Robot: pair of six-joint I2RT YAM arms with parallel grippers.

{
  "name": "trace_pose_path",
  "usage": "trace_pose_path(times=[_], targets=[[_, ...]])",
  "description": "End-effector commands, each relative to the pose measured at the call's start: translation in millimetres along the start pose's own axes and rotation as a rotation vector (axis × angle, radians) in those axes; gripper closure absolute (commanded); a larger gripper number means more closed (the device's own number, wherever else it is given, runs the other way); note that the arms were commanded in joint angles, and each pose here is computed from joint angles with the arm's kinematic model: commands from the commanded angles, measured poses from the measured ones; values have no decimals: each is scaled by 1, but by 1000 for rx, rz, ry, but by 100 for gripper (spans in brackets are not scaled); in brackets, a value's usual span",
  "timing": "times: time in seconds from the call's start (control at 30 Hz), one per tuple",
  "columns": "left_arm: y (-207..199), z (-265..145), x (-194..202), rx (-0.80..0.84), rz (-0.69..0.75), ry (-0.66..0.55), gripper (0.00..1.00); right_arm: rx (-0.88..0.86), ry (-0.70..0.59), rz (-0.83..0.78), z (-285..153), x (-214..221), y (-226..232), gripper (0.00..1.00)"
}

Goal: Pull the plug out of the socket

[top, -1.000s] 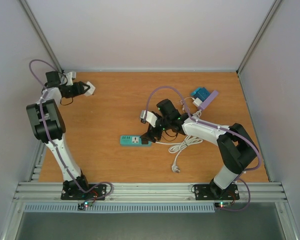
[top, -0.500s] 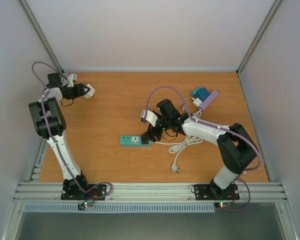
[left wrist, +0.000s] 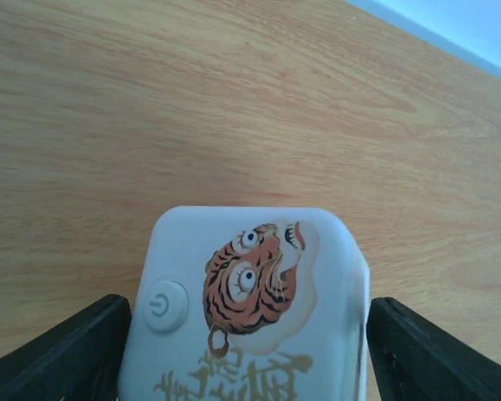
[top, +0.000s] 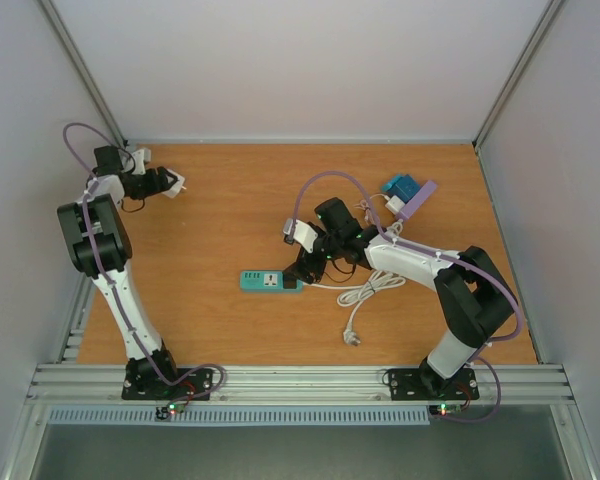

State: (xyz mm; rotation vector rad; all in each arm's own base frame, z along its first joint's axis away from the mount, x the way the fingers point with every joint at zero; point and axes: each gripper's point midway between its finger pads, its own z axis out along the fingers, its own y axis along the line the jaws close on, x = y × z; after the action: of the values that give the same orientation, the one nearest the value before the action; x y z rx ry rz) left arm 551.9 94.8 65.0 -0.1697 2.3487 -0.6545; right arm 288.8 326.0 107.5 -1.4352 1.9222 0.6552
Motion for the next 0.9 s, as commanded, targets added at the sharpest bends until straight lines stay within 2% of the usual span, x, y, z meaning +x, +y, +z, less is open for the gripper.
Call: trace_pose_path(times=[0.0,0.27,0.57,0.87], targets=[[9,-2,-4,-41,6,-15,20,-1,-18,-3,-8,-8,1,1],[13,-16,-9,-101,27,-31,4,-3,-21,-9,-12,-7,4,1],[-6,-44,-19,-110,122,-65,0,-27,-19,-35,-16,-6,11,2],[-58,-92,-22,-44,376,-101,0,-81,1,-94,-15,0,20,5]])
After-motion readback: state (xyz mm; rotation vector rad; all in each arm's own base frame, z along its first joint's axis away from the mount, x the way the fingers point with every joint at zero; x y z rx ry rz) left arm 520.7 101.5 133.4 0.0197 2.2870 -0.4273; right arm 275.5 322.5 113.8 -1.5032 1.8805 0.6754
